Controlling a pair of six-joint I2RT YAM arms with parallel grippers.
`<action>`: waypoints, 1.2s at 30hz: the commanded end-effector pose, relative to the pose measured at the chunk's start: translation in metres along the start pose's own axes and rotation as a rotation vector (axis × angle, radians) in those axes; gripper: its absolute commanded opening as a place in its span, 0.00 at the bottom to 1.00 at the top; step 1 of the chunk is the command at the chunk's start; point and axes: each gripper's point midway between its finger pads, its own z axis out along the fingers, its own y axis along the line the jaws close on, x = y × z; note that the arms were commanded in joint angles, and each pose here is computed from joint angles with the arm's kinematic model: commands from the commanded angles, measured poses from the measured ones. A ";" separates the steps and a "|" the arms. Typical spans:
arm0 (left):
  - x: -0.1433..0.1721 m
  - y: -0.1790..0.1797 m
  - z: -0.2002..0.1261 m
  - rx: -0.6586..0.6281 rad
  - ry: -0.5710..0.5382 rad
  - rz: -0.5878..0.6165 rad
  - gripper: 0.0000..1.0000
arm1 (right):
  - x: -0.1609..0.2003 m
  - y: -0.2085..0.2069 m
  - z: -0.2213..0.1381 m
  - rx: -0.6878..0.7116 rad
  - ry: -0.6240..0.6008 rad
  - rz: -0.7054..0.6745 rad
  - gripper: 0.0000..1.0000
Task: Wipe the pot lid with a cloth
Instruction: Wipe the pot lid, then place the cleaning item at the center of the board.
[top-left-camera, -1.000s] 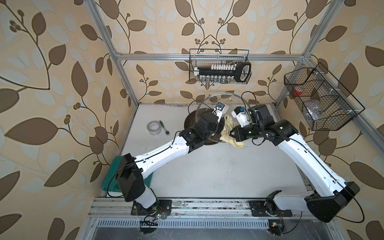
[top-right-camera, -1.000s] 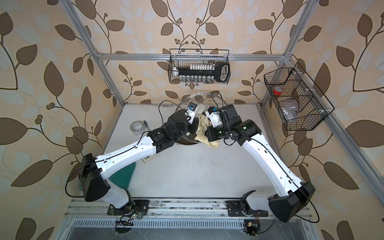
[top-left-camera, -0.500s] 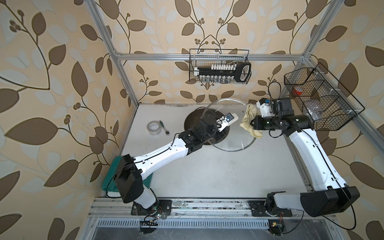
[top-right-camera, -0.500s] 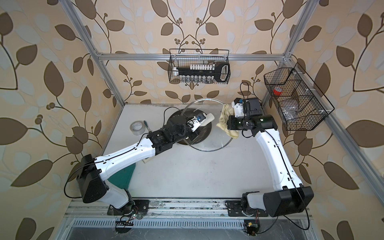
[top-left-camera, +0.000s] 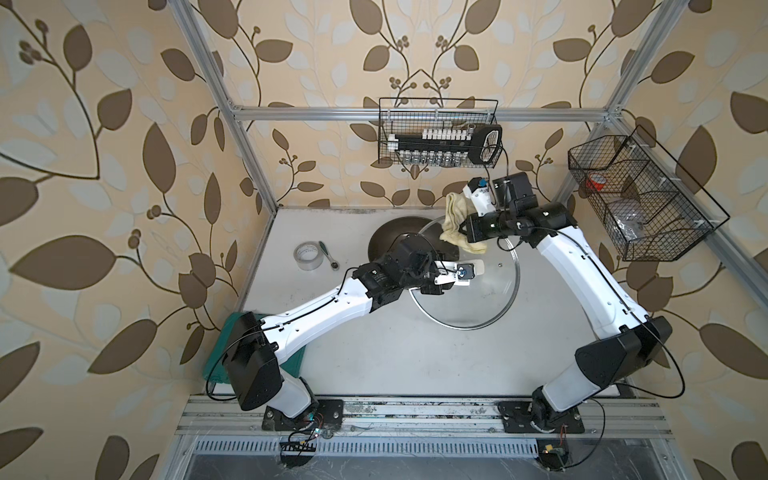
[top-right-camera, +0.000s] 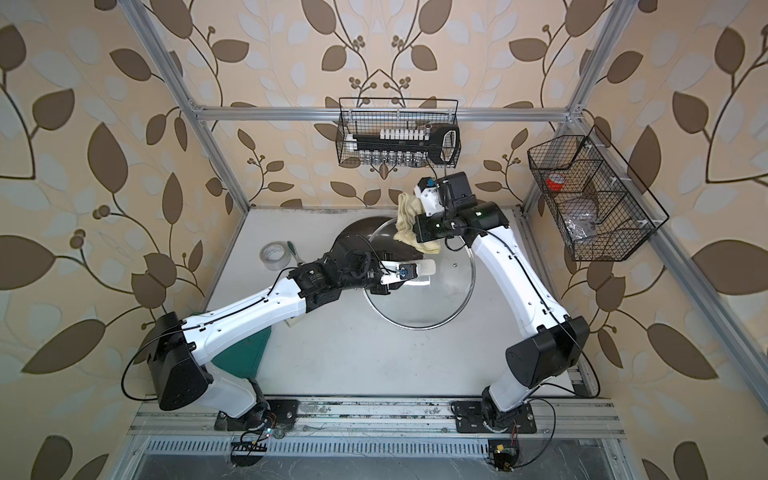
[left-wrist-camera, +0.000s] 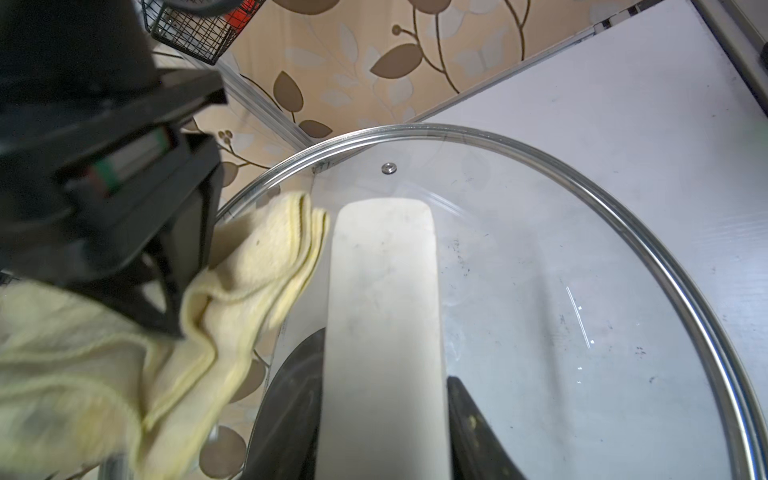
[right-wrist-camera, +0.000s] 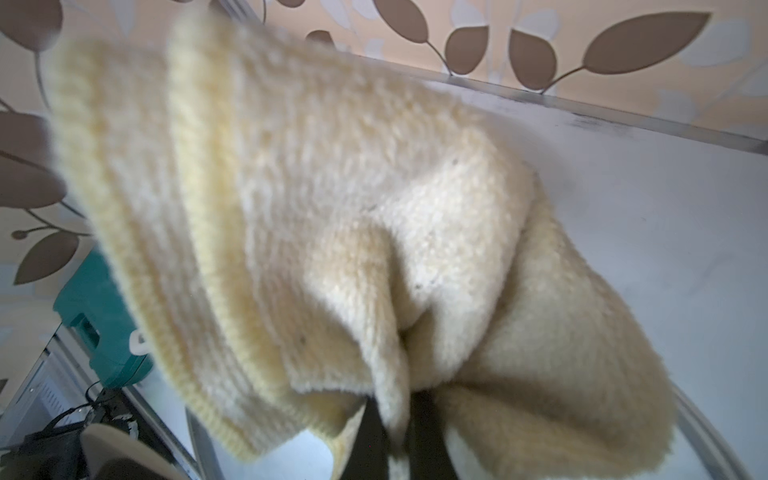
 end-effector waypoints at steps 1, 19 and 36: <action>-0.111 0.087 -0.075 -0.340 -0.356 0.111 0.00 | -0.010 0.012 0.000 -0.005 -0.023 -0.017 0.00; -0.046 0.132 -0.095 -0.627 -0.239 -0.544 0.00 | 0.022 -0.120 -0.101 0.287 -0.209 0.343 0.00; 0.030 0.165 -0.147 -0.816 -0.282 -0.926 0.00 | 0.113 -0.149 -0.046 0.320 -0.057 0.482 0.00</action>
